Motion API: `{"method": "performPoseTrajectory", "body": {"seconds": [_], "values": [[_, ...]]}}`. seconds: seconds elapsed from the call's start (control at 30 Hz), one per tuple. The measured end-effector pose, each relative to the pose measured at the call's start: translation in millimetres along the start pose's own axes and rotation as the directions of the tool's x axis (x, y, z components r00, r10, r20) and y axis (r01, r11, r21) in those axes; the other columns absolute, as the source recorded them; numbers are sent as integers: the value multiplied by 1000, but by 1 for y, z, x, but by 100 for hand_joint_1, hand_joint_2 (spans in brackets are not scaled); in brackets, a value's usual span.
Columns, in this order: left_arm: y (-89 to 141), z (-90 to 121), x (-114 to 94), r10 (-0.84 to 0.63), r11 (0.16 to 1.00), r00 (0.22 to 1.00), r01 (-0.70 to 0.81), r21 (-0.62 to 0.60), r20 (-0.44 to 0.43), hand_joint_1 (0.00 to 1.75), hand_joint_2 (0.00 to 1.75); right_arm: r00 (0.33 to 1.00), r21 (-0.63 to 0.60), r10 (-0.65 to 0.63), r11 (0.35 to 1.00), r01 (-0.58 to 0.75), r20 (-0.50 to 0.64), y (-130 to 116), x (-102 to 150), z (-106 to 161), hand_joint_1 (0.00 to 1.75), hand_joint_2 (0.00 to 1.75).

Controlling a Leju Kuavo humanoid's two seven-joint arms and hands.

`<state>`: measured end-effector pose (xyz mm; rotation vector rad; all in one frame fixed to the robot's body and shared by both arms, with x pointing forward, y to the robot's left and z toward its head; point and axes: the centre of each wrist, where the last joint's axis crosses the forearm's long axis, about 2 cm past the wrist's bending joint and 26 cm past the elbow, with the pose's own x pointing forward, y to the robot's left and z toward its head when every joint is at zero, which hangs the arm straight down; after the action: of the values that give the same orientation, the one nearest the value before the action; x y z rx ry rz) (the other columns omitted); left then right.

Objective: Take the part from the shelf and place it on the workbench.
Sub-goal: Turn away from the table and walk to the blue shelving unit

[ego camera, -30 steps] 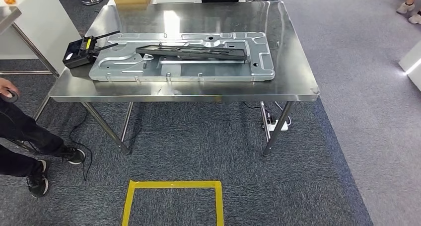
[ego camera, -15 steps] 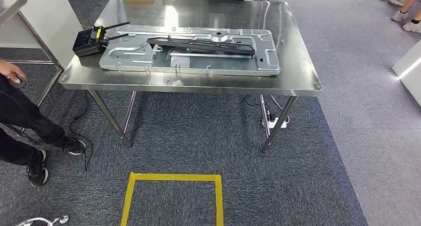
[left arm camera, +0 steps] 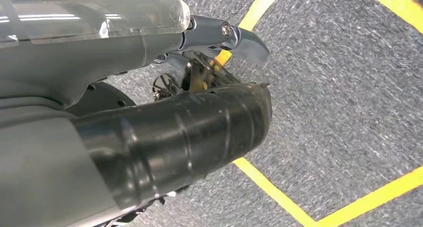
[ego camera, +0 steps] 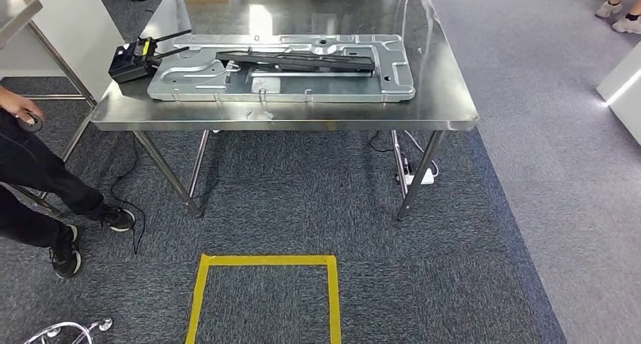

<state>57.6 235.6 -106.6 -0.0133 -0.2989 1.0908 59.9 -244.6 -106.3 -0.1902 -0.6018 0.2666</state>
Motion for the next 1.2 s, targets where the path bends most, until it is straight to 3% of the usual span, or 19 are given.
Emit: {"method": "performPoseTrajectory", "body": {"seconds": [0.87, 1.2], "values": [[1, 0, 0, 0, 1000, 1000, 0, 7, 7, 0, 0, 999, -9, 26, 1000, -26, -29, -1, 0, 0, 0, 0], [4, 0, 1, 4, 1000, 1000, -4, 30, 7, 0, 0, 999, -38, 28, 999, -27, 32, 2, 2, 0, 0, 0]]}}
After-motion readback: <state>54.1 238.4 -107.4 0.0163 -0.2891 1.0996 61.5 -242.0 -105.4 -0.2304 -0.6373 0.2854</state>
